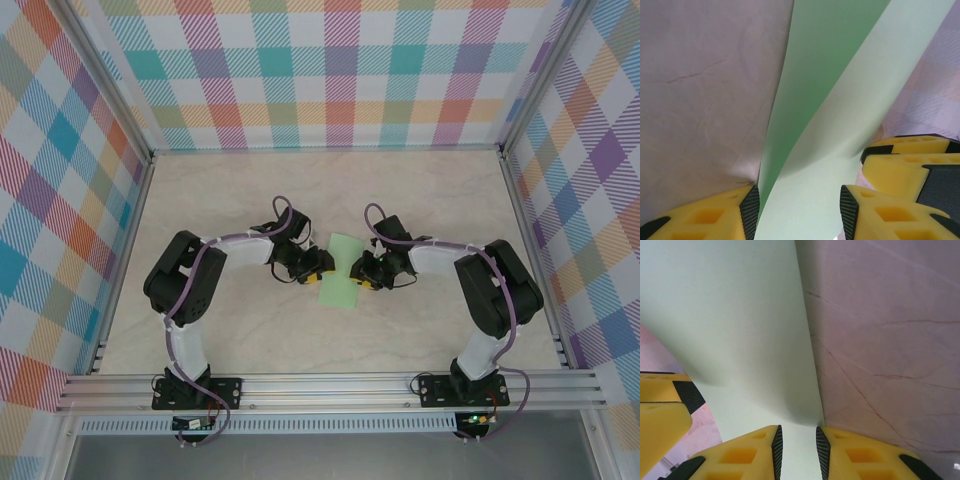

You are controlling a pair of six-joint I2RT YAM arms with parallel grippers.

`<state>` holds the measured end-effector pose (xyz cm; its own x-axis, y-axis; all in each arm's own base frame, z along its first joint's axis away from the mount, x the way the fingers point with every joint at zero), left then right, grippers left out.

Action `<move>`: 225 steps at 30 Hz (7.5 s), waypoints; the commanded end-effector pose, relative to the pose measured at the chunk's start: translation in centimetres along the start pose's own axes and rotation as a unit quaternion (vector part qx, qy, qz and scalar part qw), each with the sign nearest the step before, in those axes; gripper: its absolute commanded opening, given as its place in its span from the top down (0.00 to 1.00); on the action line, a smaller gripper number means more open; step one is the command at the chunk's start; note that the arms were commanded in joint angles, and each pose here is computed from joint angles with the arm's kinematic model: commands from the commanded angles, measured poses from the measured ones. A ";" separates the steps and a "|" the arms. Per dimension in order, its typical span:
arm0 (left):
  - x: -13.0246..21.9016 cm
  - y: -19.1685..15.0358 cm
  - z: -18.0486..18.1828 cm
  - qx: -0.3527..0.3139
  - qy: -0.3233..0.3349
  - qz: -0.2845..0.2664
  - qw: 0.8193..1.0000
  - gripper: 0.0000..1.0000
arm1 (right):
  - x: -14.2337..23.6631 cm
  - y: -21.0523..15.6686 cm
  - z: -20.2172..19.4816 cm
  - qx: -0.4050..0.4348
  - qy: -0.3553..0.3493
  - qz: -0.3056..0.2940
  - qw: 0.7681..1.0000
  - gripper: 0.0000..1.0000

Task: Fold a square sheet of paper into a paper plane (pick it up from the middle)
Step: Fold the triangle a second time at the center of the table.

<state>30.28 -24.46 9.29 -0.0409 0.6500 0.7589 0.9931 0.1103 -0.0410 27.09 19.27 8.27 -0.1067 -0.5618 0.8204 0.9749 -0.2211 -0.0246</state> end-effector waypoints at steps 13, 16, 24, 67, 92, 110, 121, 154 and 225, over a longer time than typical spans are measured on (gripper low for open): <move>0.5 0.5 -1.1 -0.013 -0.041 -0.014 0.999 0.63 | -1.9 -1.2 -3.0 -0.023 -0.066 0.031 0.997 0.72; 0.4 0.7 -1.2 -0.018 -0.047 -0.014 0.999 0.59 | -1.8 -1.2 -3.0 -0.022 -0.065 0.031 0.997 0.72; -0.4 1.8 -2.5 -0.038 -0.098 -0.004 0.994 0.54 | -1.8 -1.3 -3.1 -0.023 -0.067 0.030 0.997 0.72; 1.5 -0.3 -1.1 -0.004 -0.085 0.029 0.996 0.90 | 4.5 -5.2 4.3 0.173 -0.063 -0.104 0.977 0.51; 1.7 -0.4 -1.3 -0.007 -0.087 0.036 0.996 0.90 | -0.3 -9.9 9.6 0.317 -0.235 -0.151 0.906 0.61; 1.5 -0.4 -1.2 -0.004 -0.081 0.033 0.996 0.88 | 0.6 -10.2 9.6 0.326 -0.222 -0.149 0.907 0.82; 1.4 -0.5 -1.3 -0.007 -0.079 0.035 0.996 0.87 | 0.4 -10.1 9.9 0.325 -0.218 -0.149 0.908 0.81; 5.3 -0.8 -0.8 0.013 0.014 -0.084 0.996 0.63 | 1.5 -8.4 9.1 0.303 -0.107 -0.105 0.941 0.96; 0.9 -6.3 1.4 -0.036 0.185 -0.056 0.980 0.89 | 0.4 -2.1 5.2 0.240 -0.097 -0.013 0.966 0.93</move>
<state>24.39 -24.14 9.24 -0.1303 0.3632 0.9226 0.9886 0.1183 0.0930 25.63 23.49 11.41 -0.1524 -0.3941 0.9063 0.9584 0.1651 0.2329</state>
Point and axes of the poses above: each hand's point on the last joint's axis, 136 mm out from that joint toward the fingers, its own x axis back along the fingers, its own z axis along the line the jaws close on, y = z × x, the point moved 8 cm from there along x, back along the fingers, and after that the axes turned 1 degree about x, right-handed, at the moved point
